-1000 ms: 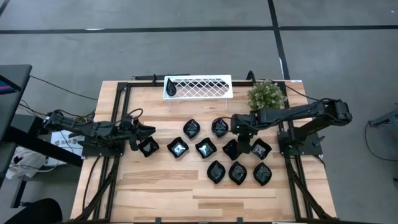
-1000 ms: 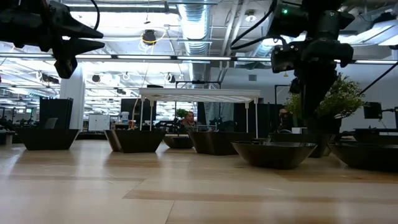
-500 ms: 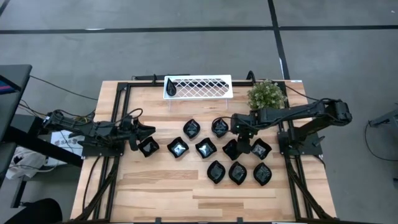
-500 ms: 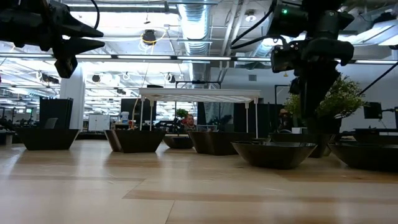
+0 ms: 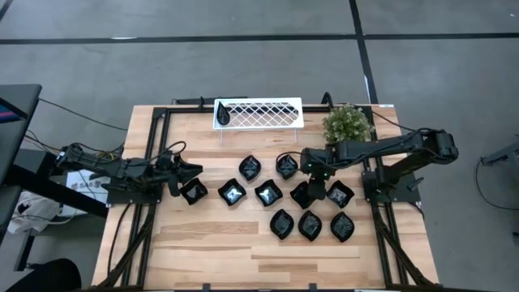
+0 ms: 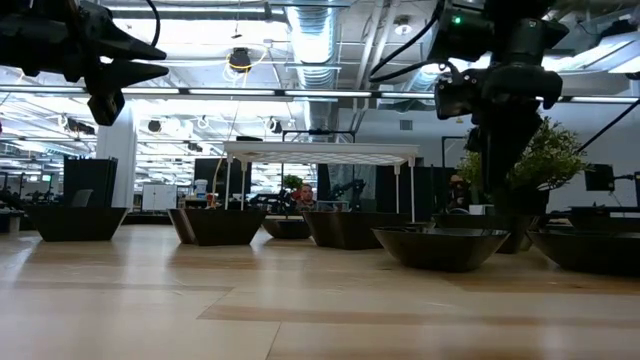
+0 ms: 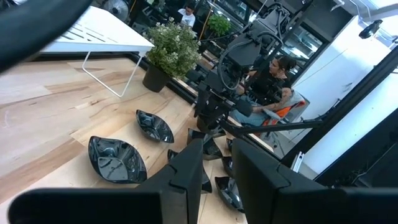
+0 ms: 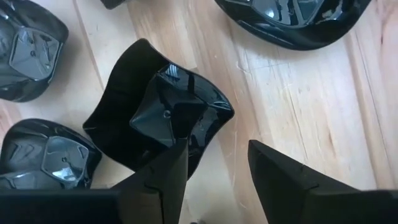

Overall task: Pick & Place Mini shaped plates
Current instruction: Put the distorted square-shaped plate on the shelf

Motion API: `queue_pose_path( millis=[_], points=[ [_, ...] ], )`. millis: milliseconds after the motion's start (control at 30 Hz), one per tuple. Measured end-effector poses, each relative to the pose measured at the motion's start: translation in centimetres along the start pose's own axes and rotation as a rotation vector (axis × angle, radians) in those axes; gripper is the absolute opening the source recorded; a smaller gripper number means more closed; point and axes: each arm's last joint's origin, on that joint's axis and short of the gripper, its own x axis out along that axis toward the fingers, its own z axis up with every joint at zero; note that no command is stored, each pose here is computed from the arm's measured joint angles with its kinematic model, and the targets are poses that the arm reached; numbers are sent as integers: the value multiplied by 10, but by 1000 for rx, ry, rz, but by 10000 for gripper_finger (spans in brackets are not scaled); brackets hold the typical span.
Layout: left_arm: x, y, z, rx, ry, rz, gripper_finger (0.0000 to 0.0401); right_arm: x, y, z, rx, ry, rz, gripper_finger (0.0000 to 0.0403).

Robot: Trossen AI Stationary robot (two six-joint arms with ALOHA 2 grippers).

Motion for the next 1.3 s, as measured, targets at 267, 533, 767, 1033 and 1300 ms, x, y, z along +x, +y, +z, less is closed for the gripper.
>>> queue_pose_path(
  millis=[267,533,767,1033,1300],
  points=[
    [0,0,0,0,0,0,88,0,6,-1,30,2,7,177],
    [0,0,0,7,0,0,88,16,5,-11,100,-17,10,177],
    [0,0,0,7,0,0,88,19,3,-11,108,-18,-13,177],
    [0,0,0,8,0,0,88,37,10,-9,81,24,-14,177],
    [0,0,0,7,0,0,88,47,13,-9,67,49,-18,175]
  ],
)
